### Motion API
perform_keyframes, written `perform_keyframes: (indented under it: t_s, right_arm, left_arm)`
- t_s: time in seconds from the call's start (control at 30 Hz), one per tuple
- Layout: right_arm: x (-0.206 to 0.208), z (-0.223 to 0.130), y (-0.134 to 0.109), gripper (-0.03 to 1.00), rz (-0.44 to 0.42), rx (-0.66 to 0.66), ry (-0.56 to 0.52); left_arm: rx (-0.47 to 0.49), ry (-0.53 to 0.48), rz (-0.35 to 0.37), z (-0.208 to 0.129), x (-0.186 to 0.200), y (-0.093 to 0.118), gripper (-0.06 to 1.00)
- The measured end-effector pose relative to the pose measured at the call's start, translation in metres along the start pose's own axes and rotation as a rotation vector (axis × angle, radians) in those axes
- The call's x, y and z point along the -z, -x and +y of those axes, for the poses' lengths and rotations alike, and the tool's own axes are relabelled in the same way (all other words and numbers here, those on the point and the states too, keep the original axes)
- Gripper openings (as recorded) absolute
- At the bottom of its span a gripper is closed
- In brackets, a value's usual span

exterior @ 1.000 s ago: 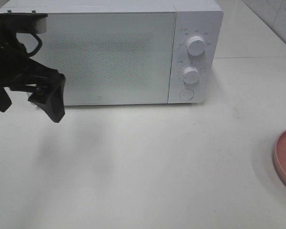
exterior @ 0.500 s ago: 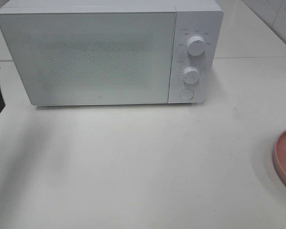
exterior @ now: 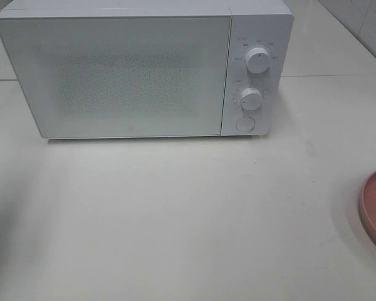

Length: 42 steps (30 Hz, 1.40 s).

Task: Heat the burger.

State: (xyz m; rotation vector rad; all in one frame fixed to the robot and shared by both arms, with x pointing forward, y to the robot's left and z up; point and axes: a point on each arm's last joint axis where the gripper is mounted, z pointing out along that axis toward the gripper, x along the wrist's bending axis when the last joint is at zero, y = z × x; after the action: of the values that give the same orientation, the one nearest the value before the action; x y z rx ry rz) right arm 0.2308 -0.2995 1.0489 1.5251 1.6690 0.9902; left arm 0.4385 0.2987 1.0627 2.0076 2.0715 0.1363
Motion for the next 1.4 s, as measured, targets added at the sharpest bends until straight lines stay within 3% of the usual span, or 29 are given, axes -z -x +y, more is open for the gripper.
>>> perform_keyframes:
  t_s: [0.6, 0.7, 0.87, 1.4]
  right_arm:
    - [0.000, 0.000, 0.000, 0.75, 0.000, 0.000, 0.000]
    - [0.000, 0.000, 0.000, 0.75, 0.000, 0.000, 0.000]
    - [0.000, 0.000, 0.000, 0.75, 0.000, 0.000, 0.000]
    - [0.000, 0.000, 0.000, 0.75, 0.000, 0.000, 0.000]
  left_arm:
    - [-0.029, 0.344, 0.038, -0.122, 0.013, -0.003, 0.99]
    - [-0.024, 0.361, 0.040, -0.126, 0.014, -0.003, 0.99]
    - [-0.020, 0.520, 0.046, -0.150, 0.026, -0.003, 0.99]
    - [-0.049, 0.812, 0.060, -0.194, 0.044, -0.003, 0.99]
